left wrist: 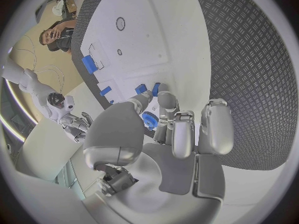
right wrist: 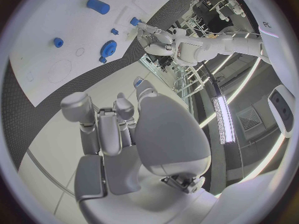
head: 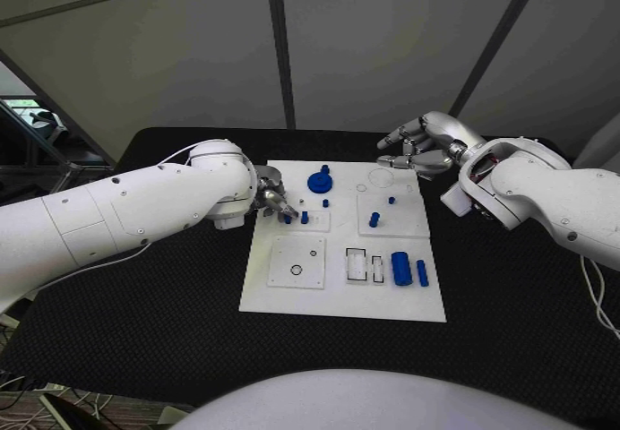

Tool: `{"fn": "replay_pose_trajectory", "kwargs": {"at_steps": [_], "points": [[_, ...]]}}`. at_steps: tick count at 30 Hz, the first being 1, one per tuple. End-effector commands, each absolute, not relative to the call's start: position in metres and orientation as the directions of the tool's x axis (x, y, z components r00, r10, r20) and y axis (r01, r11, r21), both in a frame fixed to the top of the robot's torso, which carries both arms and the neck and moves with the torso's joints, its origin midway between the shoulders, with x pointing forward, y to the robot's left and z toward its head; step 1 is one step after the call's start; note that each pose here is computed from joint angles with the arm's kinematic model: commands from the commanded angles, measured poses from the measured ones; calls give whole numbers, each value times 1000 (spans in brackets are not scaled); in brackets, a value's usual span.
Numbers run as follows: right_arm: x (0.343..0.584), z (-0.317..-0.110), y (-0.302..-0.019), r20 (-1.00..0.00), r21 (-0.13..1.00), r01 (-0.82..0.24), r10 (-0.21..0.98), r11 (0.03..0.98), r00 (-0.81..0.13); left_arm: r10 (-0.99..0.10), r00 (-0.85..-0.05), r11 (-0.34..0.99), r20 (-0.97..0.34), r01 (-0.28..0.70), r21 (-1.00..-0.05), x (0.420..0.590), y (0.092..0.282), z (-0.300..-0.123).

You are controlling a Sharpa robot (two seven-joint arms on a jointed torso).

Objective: Assemble the parts on the task board

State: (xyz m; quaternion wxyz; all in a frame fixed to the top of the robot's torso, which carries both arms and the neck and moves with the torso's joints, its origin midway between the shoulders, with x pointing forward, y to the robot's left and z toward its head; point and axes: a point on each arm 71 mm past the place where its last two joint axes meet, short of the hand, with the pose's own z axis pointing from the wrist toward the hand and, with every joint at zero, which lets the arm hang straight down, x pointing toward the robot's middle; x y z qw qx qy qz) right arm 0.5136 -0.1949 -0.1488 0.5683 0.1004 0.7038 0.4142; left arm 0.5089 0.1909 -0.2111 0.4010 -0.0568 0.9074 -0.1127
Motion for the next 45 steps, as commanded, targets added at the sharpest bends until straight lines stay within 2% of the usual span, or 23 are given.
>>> {"fn": "replay_pose_trajectory", "kwargs": {"at_steps": [1,17,34,37,40,45], "points": [[514,-148,-194,-718,696,-337,610,634,-336,-193,-673,971,-714,-23,-240,509,192,-212],[513,-148,-195,-718,696,-336,610,635,-335,-231,-641,963,-732,-41,-267,511,198,-209],[514,-148,-197,-719,695,-333,610,638,-332,-483,-500,853,-719,-80,-516,517,207,-192],[514,-148,-197,-719,695,-332,611,638,-330,-529,-460,811,-713,-25,-585,519,203,-186],[514,-148,-198,-720,694,-331,612,639,-329,-560,-416,763,-717,78,-642,522,195,-179],[515,-148,-198,-720,694,-331,613,639,-326,-533,-331,724,-779,298,-622,521,176,-171]]}}
